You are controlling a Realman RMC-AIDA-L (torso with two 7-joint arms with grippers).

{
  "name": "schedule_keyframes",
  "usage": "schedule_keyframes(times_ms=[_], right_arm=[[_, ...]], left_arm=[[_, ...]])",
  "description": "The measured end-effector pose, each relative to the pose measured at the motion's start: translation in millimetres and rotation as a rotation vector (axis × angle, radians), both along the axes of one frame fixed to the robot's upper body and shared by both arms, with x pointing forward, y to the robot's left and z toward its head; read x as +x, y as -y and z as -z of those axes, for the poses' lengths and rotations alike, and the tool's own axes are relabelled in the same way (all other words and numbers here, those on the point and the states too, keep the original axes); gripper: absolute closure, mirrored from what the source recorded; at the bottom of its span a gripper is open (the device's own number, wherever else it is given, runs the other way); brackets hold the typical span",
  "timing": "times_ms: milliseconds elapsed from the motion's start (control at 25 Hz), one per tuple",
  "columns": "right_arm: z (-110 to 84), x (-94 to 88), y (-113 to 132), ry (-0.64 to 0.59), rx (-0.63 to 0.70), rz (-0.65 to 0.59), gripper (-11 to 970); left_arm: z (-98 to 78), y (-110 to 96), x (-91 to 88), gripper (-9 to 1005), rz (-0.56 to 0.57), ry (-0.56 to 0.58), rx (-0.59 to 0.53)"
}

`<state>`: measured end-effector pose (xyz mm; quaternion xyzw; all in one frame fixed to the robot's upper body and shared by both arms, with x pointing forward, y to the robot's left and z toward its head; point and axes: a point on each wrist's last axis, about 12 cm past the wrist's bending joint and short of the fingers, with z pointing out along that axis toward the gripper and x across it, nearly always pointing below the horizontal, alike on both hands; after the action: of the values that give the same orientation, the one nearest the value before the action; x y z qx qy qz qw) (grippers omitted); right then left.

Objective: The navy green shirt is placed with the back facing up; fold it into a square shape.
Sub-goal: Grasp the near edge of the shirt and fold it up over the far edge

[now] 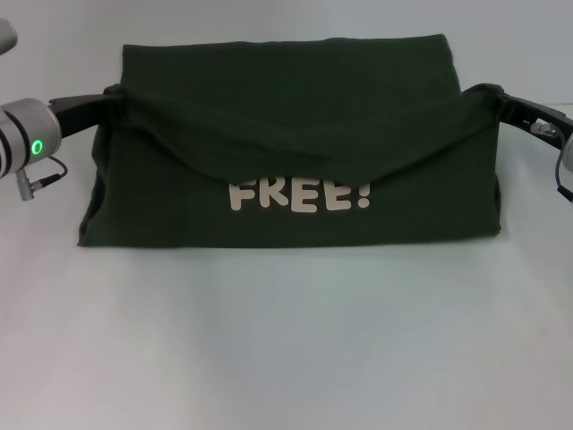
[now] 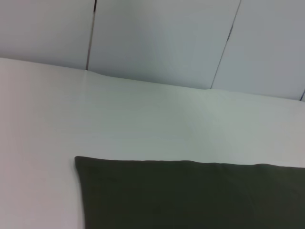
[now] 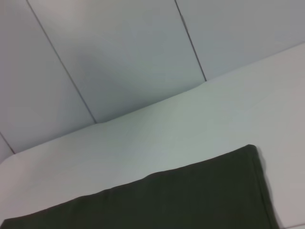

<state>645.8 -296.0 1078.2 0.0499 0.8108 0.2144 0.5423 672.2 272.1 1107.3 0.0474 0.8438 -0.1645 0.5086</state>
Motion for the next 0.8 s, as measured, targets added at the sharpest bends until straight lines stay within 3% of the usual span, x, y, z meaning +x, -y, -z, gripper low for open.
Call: schedule_keyframes(times_ms=[800], right_arm=[[2.0,4.3,-3,-0.005,-0.061,0.027,924]], left_arm=[[8.8,13,0.1,961,-0.002,-0.017,0.038]])
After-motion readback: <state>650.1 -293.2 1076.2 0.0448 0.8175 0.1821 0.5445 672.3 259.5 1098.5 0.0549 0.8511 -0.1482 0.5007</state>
